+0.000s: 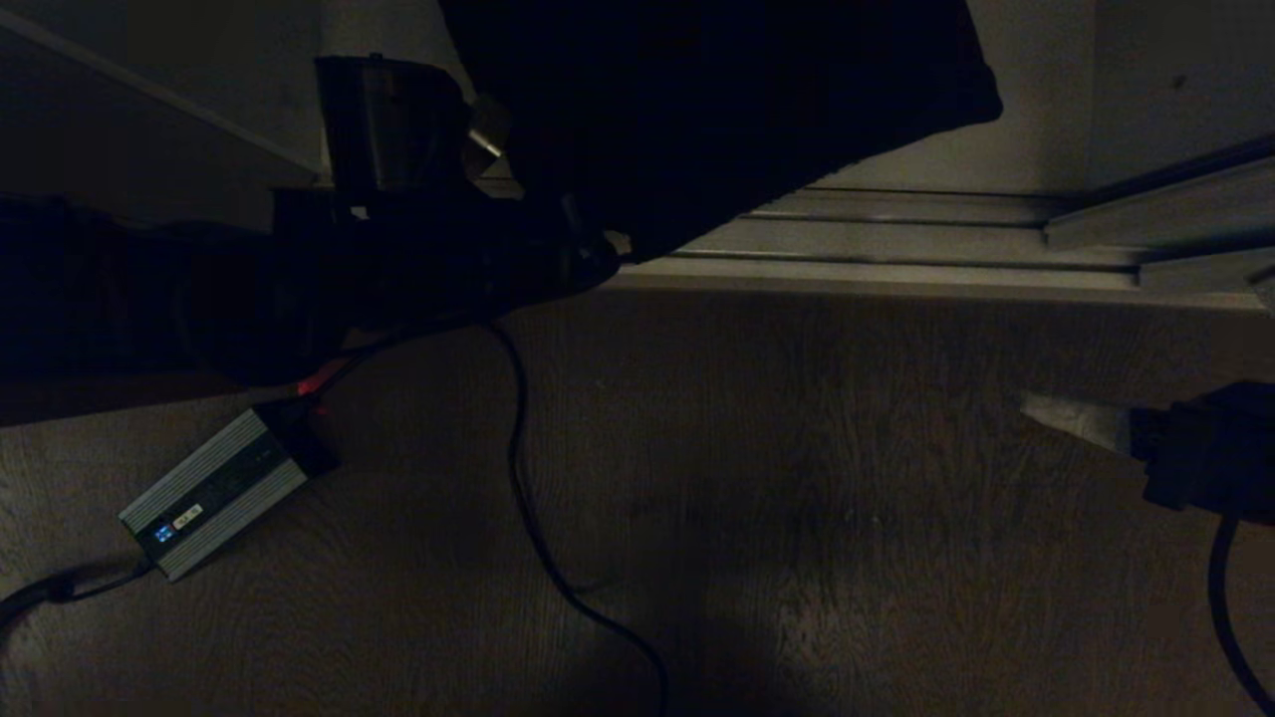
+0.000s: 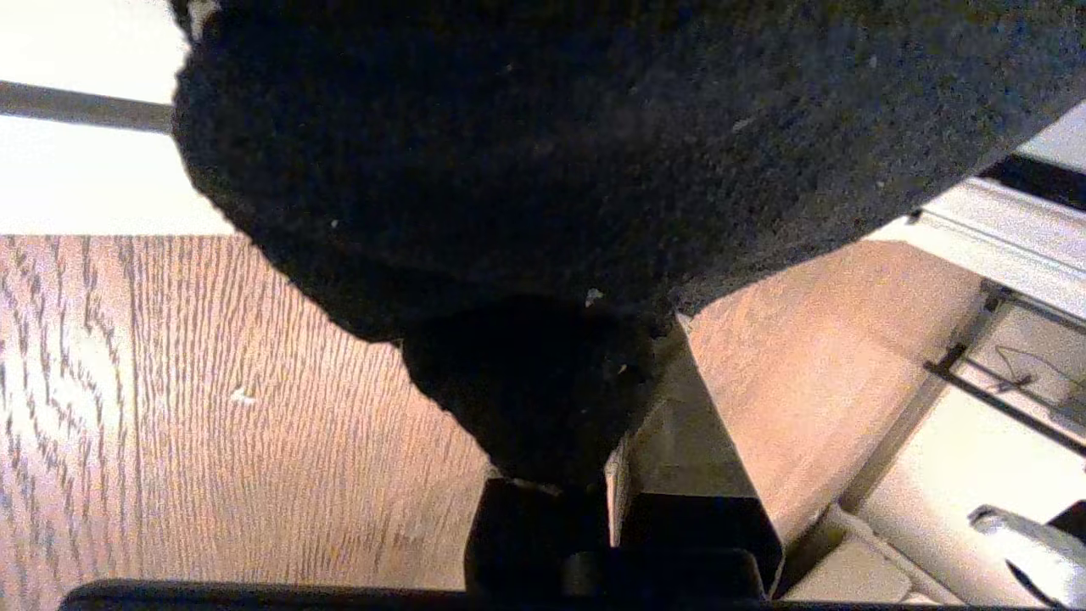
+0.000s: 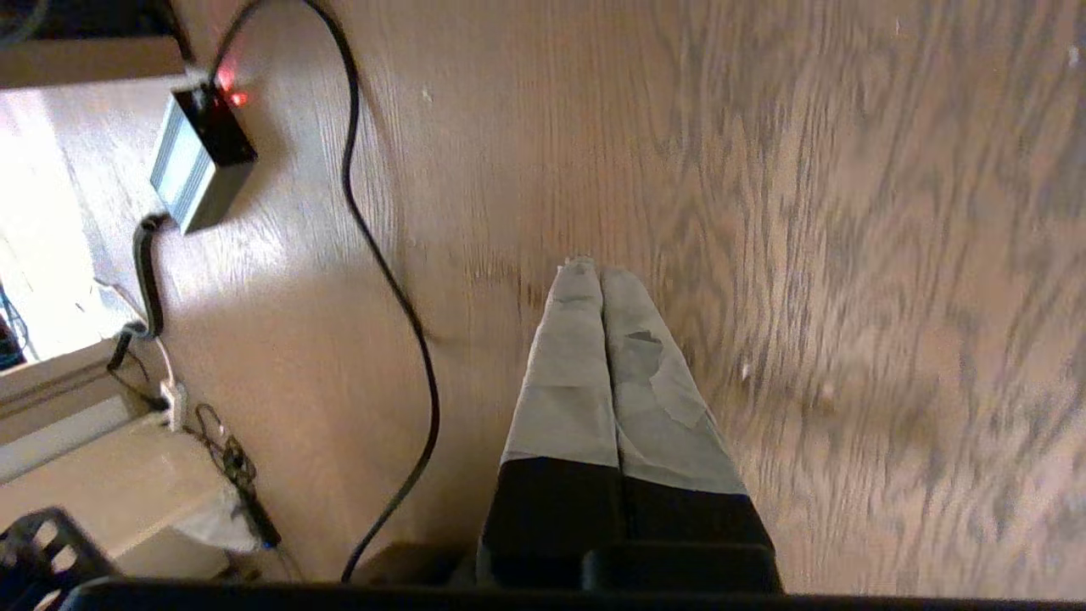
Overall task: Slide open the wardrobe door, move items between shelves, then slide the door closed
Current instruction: Place the pillow on the higher shelf
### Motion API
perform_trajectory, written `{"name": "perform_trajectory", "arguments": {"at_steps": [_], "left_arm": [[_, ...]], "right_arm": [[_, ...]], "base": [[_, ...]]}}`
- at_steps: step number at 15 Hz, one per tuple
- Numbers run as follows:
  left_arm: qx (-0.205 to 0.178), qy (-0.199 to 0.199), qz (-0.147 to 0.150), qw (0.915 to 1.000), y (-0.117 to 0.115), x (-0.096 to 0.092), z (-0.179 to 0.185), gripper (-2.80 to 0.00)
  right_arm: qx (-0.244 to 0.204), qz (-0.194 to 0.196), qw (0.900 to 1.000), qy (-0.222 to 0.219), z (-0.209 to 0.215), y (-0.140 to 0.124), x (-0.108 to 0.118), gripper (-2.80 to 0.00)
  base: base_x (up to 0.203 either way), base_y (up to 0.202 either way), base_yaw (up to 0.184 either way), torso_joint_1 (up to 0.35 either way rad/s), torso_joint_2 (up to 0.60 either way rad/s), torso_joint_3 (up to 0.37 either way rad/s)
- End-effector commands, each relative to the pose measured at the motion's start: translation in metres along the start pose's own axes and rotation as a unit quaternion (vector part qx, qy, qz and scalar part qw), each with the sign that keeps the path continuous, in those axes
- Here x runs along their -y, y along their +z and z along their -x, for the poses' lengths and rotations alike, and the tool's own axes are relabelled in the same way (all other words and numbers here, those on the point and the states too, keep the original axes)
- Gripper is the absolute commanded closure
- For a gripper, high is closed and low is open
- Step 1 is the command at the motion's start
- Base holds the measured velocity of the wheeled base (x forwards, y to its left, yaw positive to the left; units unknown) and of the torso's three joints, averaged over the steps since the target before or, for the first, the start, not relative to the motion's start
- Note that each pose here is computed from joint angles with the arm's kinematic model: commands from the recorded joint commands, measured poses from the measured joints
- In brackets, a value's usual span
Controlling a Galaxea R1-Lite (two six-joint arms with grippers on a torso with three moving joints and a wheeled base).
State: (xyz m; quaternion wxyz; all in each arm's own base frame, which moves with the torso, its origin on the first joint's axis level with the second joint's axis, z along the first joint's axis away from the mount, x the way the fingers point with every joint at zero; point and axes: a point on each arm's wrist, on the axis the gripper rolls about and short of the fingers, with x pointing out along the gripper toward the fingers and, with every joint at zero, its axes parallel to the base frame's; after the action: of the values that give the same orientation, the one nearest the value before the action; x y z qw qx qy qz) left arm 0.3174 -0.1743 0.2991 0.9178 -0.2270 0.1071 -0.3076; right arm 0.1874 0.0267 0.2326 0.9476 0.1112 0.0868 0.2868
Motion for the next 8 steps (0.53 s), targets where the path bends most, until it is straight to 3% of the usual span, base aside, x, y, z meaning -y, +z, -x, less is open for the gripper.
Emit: {"name": "perform_trajectory", "arguments": {"at_steps": [1,5,6,8], "left_arm": [[-0.003,0.003,0.003,1.0,-0.004,-0.003,-0.005,0.0],[0.001,-0.003,0.0,1.0,0.0,-0.001,-0.007,0.0],[-0.002,-0.005,0.0,1.0,-0.002,0.0,-0.009,0.0],[-0.009,-0.008,0.0,0.9999,-0.008,0.001,-0.014,0.0]], "right_arm": [[0.001,0.001,1.0,0.004,-0.007,0.0,0.003,0.0],[0.013,0.003,1.0,0.007,-0.018,0.001,0.009,0.0],[0.017,-0.001,1.0,0.009,-0.021,0.002,0.011,-2.8],[0.029,-0.005,0.999,0.013,-0.026,0.008,0.012,-2.8]], "base": [[0.0,0.0,0.0,0.0,0.0,0.0],[0.0,0.0,0.0,0.0,0.0,0.0],[0.0,0.0,0.0,0.0,0.0,0.0],[0.0,0.0,0.0,0.0,0.0,0.0]]}}
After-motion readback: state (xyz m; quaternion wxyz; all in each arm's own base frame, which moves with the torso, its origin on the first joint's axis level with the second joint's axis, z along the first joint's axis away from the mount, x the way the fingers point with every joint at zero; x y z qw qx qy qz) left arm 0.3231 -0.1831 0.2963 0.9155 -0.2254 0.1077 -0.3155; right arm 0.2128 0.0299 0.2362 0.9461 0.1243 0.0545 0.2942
